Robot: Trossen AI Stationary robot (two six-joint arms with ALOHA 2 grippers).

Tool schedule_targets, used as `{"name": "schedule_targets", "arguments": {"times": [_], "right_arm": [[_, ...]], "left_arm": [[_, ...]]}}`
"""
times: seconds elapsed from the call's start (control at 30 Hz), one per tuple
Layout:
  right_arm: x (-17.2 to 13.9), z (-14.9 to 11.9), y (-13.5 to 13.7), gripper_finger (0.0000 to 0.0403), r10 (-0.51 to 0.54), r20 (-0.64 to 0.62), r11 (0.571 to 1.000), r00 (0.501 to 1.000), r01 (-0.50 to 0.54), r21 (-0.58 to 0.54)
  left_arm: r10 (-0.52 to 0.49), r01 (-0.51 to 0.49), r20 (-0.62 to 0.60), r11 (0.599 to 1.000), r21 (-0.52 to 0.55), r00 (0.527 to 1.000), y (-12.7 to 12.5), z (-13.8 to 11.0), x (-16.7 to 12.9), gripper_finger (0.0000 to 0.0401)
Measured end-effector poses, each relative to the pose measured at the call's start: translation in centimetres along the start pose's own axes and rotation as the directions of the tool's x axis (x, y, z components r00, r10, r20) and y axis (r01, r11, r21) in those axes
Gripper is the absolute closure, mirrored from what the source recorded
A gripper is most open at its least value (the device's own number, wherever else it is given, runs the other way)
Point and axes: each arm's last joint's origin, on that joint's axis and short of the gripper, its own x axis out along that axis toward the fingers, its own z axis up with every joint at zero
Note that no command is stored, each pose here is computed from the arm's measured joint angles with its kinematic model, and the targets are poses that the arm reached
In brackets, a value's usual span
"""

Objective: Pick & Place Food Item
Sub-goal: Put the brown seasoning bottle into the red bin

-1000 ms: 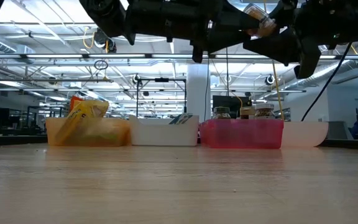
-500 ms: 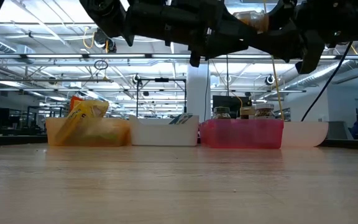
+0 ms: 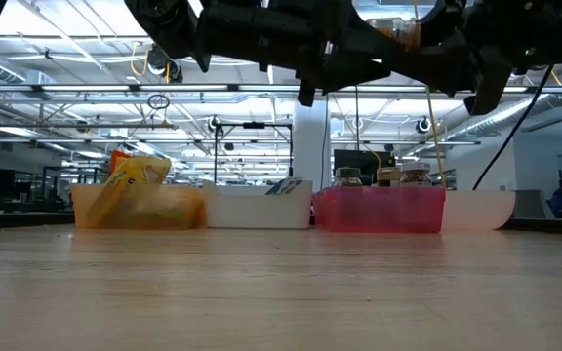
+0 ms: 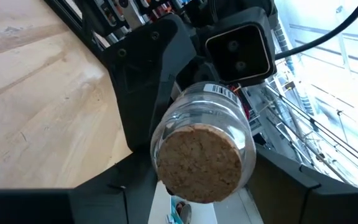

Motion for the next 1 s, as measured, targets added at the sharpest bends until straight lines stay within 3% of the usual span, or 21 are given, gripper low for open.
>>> {"name": "schedule_targets", "arguments": {"times": [0.37,0.63,1.0], "right_arm": [[0.0,0.11,-0.08,0.0188,-0.002,0.018,1.0,1.0,0.002,0.0],[-0.01,0.25,-0.08,0.0187,0.012,0.053,1.0,0.999,-0.012,0.004],[-0.02,0.39,-0.21,0.0191,0.005,0.074,1.0,0.997,-0.006,0.013]], "left_arm": [[-0.032,0.032,0.012,0.999,-0.024,0.999,-0.07,0.13,0.01,0.0229],[-0.129,0.13,0.041,0.991,-0.011,0.991,-0.36,0.5,-0.03,0.0228],[-0.148,0.149,0.039,0.989,-0.011,0.988,-0.4,0.5,-0.04,0.0228]]}}
